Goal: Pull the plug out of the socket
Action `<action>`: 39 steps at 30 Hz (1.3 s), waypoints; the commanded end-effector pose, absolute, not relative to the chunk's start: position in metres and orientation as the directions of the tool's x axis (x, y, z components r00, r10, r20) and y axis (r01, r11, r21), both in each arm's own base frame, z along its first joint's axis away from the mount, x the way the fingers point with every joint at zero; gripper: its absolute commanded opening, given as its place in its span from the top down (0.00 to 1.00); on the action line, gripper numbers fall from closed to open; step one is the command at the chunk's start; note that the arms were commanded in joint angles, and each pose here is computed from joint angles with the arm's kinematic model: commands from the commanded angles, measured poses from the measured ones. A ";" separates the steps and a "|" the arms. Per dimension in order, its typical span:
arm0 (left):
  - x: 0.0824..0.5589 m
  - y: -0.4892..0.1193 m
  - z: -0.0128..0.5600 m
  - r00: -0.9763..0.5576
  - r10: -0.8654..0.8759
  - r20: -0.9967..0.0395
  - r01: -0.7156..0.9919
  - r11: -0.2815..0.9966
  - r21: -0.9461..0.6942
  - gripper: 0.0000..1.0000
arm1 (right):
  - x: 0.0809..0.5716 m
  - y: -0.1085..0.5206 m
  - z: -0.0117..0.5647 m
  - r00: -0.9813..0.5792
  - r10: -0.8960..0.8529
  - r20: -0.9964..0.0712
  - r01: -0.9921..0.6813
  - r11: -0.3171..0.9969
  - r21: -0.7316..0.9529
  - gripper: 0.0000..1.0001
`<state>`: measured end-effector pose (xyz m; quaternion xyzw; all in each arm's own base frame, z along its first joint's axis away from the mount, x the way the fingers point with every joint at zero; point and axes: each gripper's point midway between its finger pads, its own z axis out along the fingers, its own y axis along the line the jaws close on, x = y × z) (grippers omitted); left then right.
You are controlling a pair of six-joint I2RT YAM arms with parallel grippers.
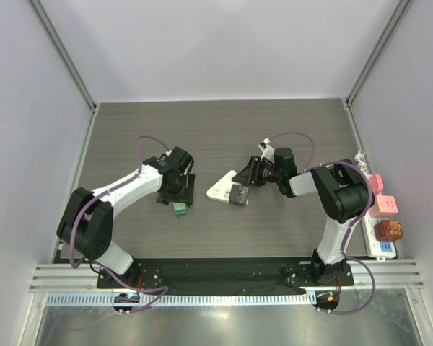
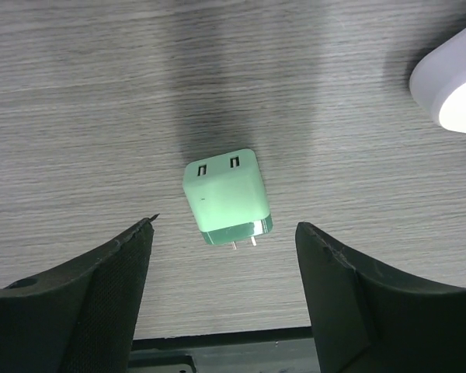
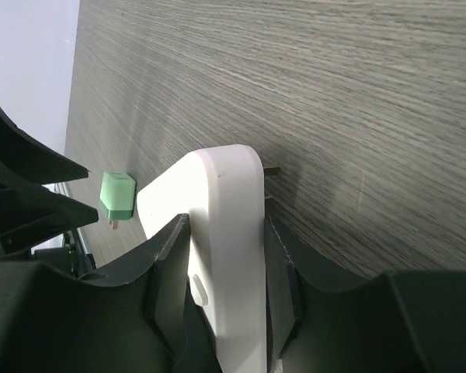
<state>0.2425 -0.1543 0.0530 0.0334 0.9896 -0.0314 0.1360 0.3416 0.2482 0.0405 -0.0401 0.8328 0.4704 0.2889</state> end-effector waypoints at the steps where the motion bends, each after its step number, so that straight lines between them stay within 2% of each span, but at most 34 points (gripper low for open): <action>1: 0.265 -0.159 0.085 -0.917 0.016 -0.398 0.056 0.994 -0.089 0.25 | 0.339 0.238 0.010 -0.856 0.203 -0.475 -0.260 0.624 0.736 0.99; 2: 0.270 -0.166 0.101 -0.894 -0.002 -0.449 0.064 0.989 -0.132 0.24 | 0.340 0.237 0.010 -0.856 0.203 -0.476 -0.261 0.625 0.736 0.99; 4: 0.268 -0.183 0.116 -0.873 -0.017 -0.488 0.106 0.969 -0.222 0.21 | 0.339 0.238 0.010 -0.857 0.202 -0.475 -0.260 0.625 0.736 0.99; 6: 0.273 -0.205 0.145 -0.807 -0.037 -0.590 0.187 0.931 -0.314 0.17 | 0.340 0.238 0.010 -0.857 0.202 -0.474 -0.261 0.623 0.737 0.99; 10: 0.256 -0.255 0.179 -0.700 0.053 -0.712 0.376 0.875 -0.304 0.12 | 0.339 0.238 0.008 -0.860 0.200 -0.470 -0.257 0.626 0.737 0.99; 12: 0.258 -0.263 0.182 -0.660 0.085 -0.746 0.387 0.890 -0.242 0.10 | 0.340 0.239 0.008 -0.858 0.200 -0.472 -0.259 0.625 0.736 0.99; 15: 0.253 -0.280 0.179 -0.636 0.126 -0.761 0.418 0.885 -0.204 0.01 | 0.341 0.238 0.008 -0.857 0.202 -0.474 -0.258 0.628 0.734 0.99; 25: 0.256 -0.331 0.149 -0.609 0.280 -0.742 0.472 0.880 -0.055 0.00 | 0.341 0.238 0.006 -0.863 0.200 -0.463 -0.251 0.625 0.739 0.99; 33: 0.259 -0.363 0.138 -0.619 0.320 -0.717 0.509 0.859 -0.056 0.00 | 0.340 0.238 0.007 -0.863 0.201 -0.463 -0.252 0.624 0.740 0.99; 39: 0.264 -0.364 0.121 -0.632 0.354 -0.689 0.498 0.867 -0.011 0.02 | 0.340 0.239 0.010 -0.860 0.201 -0.468 -0.258 0.620 0.741 0.99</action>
